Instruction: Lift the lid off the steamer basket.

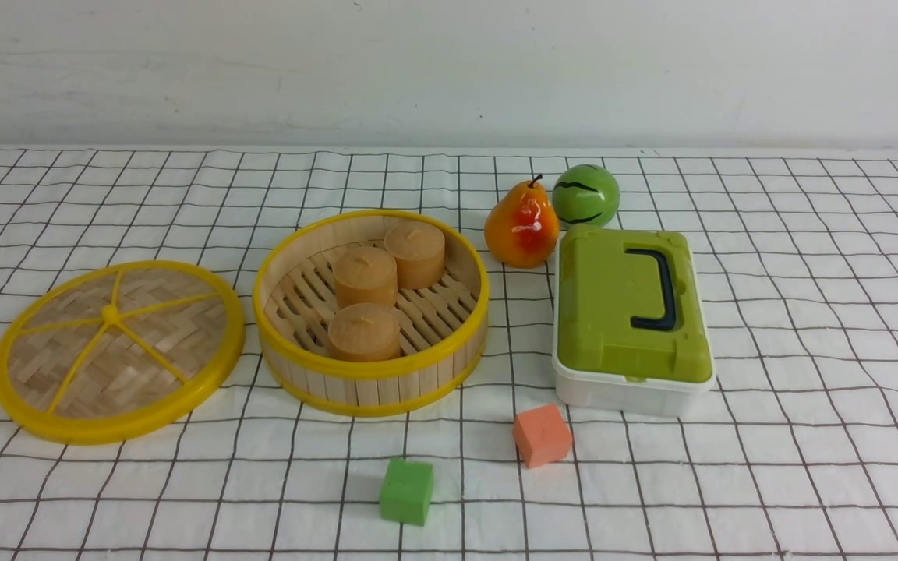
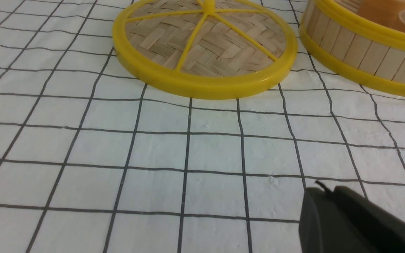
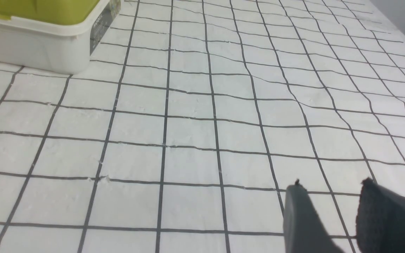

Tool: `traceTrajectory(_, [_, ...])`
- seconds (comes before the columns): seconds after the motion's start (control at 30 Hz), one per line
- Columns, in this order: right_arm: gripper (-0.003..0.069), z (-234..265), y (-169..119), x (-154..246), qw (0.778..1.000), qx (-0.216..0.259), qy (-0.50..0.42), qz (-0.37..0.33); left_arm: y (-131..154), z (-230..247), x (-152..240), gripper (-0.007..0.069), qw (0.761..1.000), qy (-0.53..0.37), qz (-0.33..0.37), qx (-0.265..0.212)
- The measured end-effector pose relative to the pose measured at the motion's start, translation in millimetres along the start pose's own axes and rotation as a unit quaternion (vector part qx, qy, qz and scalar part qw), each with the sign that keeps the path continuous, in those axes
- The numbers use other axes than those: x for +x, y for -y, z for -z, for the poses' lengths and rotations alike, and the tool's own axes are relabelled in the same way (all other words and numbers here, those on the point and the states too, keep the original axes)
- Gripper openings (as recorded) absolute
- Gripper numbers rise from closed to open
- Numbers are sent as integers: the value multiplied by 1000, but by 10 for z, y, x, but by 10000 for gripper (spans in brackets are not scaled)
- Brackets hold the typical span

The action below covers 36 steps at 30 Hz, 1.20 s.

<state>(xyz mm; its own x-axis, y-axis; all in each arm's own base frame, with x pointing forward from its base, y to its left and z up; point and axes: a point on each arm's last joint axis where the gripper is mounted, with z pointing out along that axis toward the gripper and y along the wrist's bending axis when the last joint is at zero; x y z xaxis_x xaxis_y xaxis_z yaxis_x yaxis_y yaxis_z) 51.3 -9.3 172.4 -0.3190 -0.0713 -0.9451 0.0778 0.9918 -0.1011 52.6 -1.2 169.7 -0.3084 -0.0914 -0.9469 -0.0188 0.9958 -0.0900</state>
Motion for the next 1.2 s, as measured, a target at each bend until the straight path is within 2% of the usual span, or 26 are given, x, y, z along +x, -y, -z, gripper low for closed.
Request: traceTrajectory(1.2, [240,0,0,0,1000,0,0,0,0,0,0,72,1000,0,0,0])
